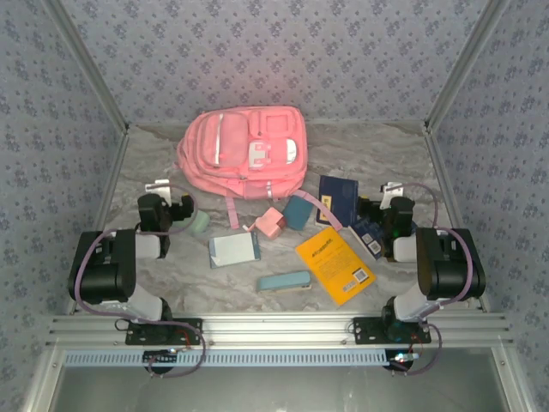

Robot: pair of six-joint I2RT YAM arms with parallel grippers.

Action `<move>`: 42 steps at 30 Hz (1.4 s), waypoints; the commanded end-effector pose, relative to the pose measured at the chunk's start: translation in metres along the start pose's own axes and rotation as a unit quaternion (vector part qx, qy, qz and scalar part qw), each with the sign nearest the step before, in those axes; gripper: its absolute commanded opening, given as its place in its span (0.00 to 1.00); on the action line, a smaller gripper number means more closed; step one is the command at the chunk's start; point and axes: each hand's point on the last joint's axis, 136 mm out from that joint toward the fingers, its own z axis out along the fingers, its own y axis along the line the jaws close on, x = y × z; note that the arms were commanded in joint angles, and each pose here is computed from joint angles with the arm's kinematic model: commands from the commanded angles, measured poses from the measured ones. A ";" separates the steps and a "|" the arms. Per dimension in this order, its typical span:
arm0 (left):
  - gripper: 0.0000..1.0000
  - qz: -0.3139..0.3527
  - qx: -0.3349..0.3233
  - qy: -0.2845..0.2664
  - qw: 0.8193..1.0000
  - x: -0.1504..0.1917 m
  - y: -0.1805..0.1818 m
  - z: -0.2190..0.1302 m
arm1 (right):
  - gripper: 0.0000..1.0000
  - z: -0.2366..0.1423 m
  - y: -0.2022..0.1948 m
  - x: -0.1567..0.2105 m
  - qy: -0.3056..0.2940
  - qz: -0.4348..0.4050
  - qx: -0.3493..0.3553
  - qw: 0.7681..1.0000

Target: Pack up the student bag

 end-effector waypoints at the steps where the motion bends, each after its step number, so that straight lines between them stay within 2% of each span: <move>1: 0.98 0.003 0.005 -0.010 1.000 -0.008 -0.002 0.001 | 1.00 0.002 0.008 -0.009 -0.008 0.010 -0.029 0.999; 26: 0.98 0.003 0.006 -0.009 1.000 -0.007 -0.002 0.001 | 1.00 0.002 0.006 -0.009 -0.007 0.015 -0.027 0.999; 33: 0.98 0.004 0.005 -0.012 1.000 -0.008 -0.002 0.000 | 1.00 -0.001 -0.001 -0.013 -0.022 0.022 -0.031 0.999; 36: 0.98 -0.002 -0.008 -0.023 1.000 -0.025 0.003 -0.010 | 1.00 -0.012 -0.014 -0.017 -0.049 0.051 -0.007 0.997; 38: 0.98 0.007 -0.024 -0.006 1.000 -0.041 0.003 -0.017 | 1.00 -0.027 -0.019 -0.028 -0.071 0.049 0.014 0.996; 40: 0.98 0.028 -0.030 -0.004 0.999 -0.064 -0.005 -0.029 | 1.00 -0.043 -0.016 -0.049 -0.083 0.025 0.035 0.996; 42: 0.98 0.032 -0.016 -0.035 0.999 -0.090 -0.022 -0.049 | 1.00 -0.058 -0.011 -0.075 -0.098 0.031 0.056 0.993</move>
